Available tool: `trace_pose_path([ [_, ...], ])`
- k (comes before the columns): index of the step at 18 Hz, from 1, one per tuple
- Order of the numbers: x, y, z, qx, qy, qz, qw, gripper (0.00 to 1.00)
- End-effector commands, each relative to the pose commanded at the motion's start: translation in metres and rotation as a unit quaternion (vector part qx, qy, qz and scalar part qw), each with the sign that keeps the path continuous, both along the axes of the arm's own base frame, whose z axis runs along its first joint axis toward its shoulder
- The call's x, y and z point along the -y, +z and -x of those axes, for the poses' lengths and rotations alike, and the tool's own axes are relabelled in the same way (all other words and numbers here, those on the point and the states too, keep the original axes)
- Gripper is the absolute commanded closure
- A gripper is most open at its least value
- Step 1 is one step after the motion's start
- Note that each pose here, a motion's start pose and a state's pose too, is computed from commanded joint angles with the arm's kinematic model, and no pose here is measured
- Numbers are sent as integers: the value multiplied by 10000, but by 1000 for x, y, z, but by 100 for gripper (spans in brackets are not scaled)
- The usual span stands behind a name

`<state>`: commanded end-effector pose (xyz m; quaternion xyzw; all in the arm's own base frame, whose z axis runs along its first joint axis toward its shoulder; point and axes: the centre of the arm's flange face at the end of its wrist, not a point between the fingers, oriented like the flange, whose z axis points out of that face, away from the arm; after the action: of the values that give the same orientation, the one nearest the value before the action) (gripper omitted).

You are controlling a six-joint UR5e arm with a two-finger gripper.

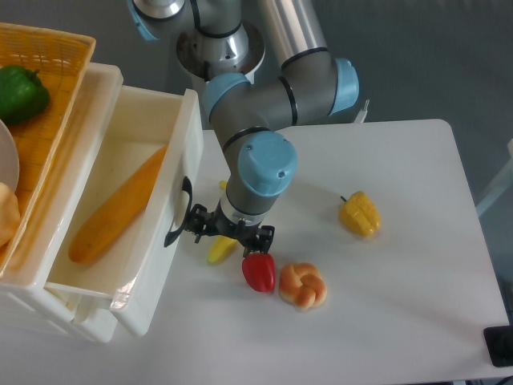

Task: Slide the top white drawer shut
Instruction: 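Push the drawer front with the gripper, sliding the drawer shut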

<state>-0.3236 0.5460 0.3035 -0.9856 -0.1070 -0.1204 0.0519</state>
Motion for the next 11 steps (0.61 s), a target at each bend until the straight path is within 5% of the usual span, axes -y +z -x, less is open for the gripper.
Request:
trace_pose_path([
  [11, -18, 3, -34, -20, -292, -21, 9996, 0],
])
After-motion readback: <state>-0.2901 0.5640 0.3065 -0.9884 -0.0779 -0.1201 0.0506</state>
